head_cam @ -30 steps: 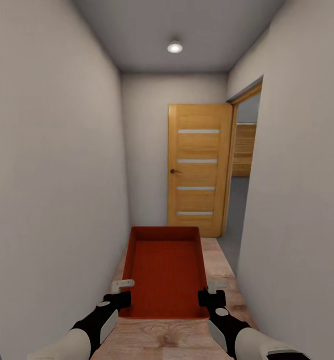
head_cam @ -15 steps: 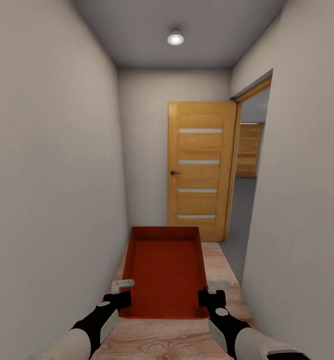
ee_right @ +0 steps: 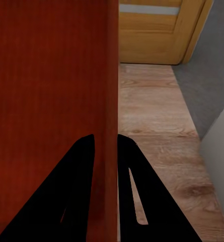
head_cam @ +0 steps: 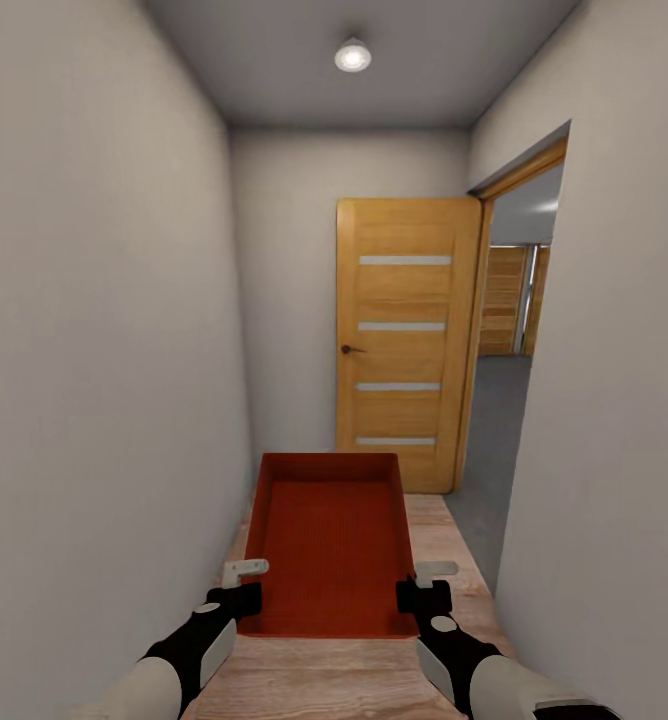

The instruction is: Move the two storage containers from the living room to the garage. In the garage, place one container on the floor and stack the other container on top of it (either order is fine).

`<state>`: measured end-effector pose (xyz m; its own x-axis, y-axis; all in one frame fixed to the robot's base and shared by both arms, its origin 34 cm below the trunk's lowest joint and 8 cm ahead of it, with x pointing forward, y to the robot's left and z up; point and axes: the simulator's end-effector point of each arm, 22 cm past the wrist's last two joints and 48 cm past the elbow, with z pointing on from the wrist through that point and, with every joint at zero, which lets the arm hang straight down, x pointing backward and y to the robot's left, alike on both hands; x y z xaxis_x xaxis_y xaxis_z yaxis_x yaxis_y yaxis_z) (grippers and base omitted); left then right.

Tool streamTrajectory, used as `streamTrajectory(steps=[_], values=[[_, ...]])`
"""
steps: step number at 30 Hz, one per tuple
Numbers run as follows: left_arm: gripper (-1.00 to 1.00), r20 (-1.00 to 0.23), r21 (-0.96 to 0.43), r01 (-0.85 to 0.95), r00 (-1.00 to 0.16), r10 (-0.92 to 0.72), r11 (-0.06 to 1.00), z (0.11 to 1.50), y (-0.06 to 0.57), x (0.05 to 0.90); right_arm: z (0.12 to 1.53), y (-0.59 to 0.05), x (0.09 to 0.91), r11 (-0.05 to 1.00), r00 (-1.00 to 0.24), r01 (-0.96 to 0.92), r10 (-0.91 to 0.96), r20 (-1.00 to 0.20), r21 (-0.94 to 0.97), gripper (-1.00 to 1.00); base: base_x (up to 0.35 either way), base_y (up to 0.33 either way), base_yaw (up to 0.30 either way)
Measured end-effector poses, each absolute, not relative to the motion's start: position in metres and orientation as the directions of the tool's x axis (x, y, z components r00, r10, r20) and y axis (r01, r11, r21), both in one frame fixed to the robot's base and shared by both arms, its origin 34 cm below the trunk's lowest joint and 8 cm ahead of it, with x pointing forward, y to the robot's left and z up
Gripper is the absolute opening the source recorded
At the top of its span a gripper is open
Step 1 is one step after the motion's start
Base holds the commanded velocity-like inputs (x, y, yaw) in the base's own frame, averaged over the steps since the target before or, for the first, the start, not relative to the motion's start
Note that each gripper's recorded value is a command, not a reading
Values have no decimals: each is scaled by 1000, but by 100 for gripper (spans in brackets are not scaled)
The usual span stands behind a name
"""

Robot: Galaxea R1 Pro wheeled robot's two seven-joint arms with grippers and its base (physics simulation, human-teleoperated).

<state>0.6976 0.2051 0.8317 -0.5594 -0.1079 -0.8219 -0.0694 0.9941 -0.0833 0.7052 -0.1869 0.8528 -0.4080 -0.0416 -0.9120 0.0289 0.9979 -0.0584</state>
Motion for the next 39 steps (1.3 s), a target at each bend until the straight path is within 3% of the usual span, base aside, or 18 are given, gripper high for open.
streamTrajectory(steps=[39], values=[[-100,-822,-83,-69,-559,-108,994,832,205,698,853,-187,705,998,-408,29,-42,-912,-58,-100,322,0,0]])
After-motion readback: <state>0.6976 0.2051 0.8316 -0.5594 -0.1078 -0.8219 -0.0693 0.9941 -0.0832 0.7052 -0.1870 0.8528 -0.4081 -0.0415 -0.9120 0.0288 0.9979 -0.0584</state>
